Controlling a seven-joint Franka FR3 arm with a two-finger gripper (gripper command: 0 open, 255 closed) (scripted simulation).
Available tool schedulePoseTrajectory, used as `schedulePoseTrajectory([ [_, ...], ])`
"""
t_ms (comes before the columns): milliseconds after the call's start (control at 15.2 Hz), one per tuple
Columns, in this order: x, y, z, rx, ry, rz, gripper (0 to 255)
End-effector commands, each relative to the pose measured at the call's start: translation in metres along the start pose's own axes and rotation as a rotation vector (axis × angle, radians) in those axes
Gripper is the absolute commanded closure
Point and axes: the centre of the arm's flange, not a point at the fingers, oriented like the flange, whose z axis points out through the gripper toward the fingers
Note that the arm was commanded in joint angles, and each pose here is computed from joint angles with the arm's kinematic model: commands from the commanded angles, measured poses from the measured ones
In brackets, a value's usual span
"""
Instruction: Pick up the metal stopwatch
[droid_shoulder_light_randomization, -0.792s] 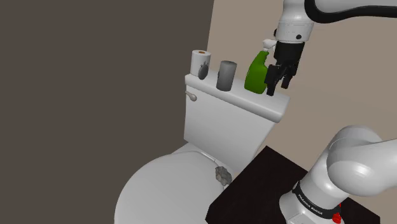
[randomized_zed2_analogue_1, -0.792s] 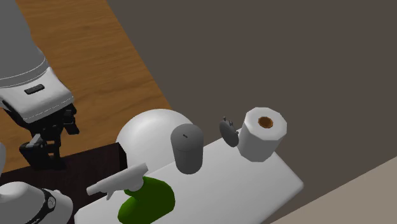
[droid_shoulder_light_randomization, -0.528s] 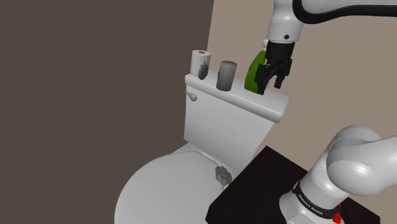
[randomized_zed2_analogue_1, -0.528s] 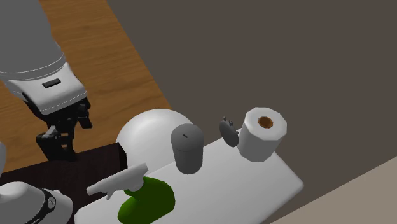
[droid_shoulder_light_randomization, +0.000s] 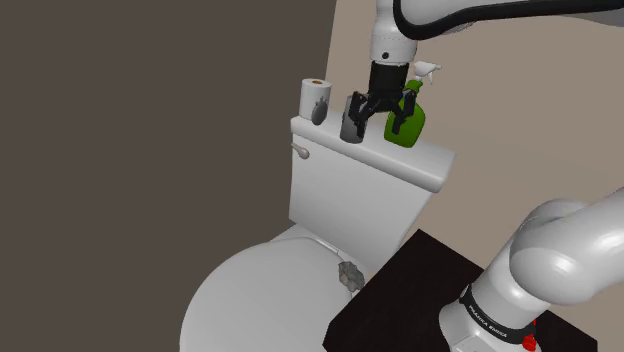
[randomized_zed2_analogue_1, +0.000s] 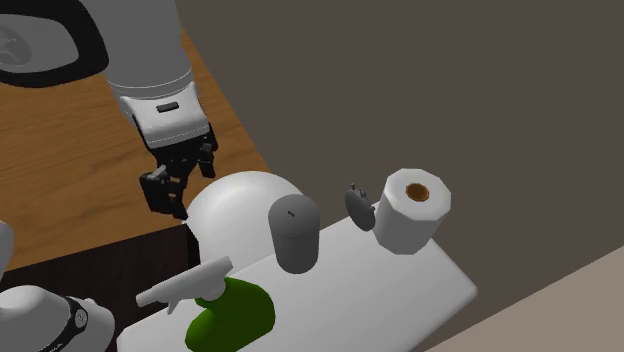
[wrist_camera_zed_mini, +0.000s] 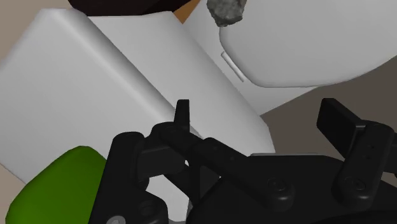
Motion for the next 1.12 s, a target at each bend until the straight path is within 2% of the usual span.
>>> schedulePoseTrajectory([
  [0,0.021,-0.016,-0.001,0.004,0.010,0.087,0],
  [528,0.109,-0.062,-0.004,0.014,0.051,0.412,0],
  [1056,0.207,-0.077,-0.010,0.024,0.091,0.737,0],
])
